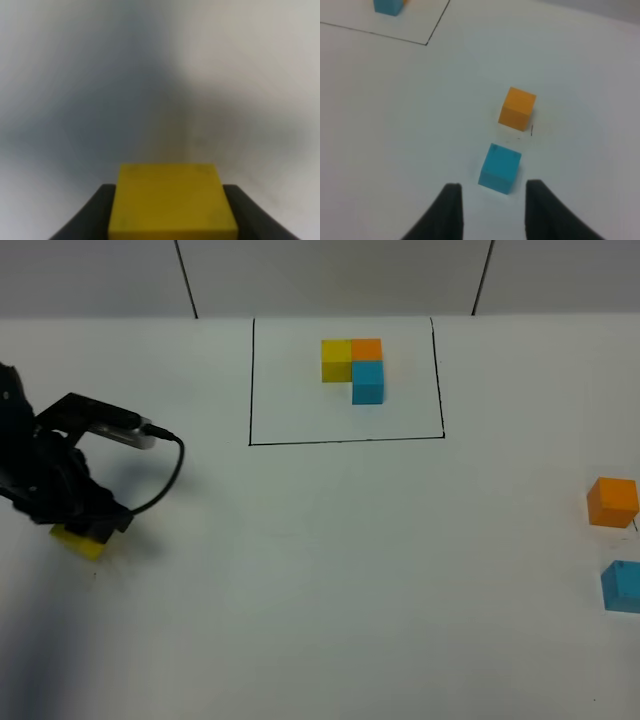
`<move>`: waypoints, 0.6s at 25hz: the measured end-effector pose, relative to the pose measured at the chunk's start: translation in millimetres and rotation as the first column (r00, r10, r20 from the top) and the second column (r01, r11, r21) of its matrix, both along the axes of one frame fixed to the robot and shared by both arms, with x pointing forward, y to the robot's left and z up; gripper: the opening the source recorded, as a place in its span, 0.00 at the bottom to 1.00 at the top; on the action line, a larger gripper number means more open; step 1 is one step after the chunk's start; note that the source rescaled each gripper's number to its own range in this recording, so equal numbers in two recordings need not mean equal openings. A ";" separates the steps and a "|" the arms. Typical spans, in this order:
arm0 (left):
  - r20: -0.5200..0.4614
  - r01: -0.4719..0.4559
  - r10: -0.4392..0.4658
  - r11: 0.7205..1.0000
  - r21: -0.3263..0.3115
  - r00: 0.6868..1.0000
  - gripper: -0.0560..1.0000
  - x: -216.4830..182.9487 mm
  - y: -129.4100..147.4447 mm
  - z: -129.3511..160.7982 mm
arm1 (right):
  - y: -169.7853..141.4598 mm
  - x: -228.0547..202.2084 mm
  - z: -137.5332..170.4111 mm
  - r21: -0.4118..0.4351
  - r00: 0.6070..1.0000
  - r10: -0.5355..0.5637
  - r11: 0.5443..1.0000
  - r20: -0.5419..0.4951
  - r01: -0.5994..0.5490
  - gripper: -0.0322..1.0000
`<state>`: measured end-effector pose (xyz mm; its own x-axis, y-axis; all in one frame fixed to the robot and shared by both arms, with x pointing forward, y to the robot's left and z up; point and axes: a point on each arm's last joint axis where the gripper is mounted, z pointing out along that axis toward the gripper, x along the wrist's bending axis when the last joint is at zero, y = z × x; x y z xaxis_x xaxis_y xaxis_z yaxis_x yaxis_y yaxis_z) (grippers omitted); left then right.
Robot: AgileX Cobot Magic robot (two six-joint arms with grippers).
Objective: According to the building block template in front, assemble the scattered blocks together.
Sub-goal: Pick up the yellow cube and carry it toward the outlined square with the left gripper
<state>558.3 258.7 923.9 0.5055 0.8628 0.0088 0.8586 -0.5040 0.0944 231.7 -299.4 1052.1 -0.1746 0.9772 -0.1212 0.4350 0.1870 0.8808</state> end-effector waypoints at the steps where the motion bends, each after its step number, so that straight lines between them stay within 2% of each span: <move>1: 0.019 0.104 -0.104 0.995 -0.005 0.994 0.06 3.2 -12.9 5.0 | 0.0 0.0 0.0 0.000 1.000 0.000 1.000 0.000 0.000 0.03; 2: 0.043 0.202 -0.201 0.979 -0.008 0.979 0.06 5.9 -24.5 9.8 | 0.0 0.0 0.0 0.000 1.000 0.000 1.000 0.000 0.000 0.03; 4: 0.073 0.398 -0.397 0.917 -0.007 0.915 0.06 5.8 -52.1 17.1 | 0.0 0.0 0.0 0.000 1.000 0.000 1.000 0.000 0.000 0.03; 6: 0.090 0.574 -0.571 0.819 0.003 0.816 0.06 1.9 -78.2 23.6 | 0.0 0.0 0.0 0.000 1.000 0.000 1.000 0.000 0.000 0.03; 8: 0.100 0.692 -0.689 0.722 0.016 0.717 0.06 -4.0 -103.5 29.1 | 0.0 0.0 0.0 0.000 1.000 0.000 1.000 0.000 0.000 0.03; 10: 0.124 0.751 -0.749 0.659 0.032 0.651 0.06 -5.0 -124.3 34.6 | 0.0 0.0 0.0 0.000 1.000 0.000 1.000 0.000 0.000 0.03; 11: 0.137 0.769 -0.765 0.638 0.038 0.629 0.06 -4.4 -133.8 37.7 | 0.0 0.0 0.0 0.000 1.000 0.000 1.000 0.000 0.000 0.03; 15: 0.139 0.810 -0.806 0.585 0.039 0.575 0.06 3.2 -163.3 40.4 | 0.0 0.0 0.0 0.000 1.000 0.000 1.000 0.000 0.000 0.03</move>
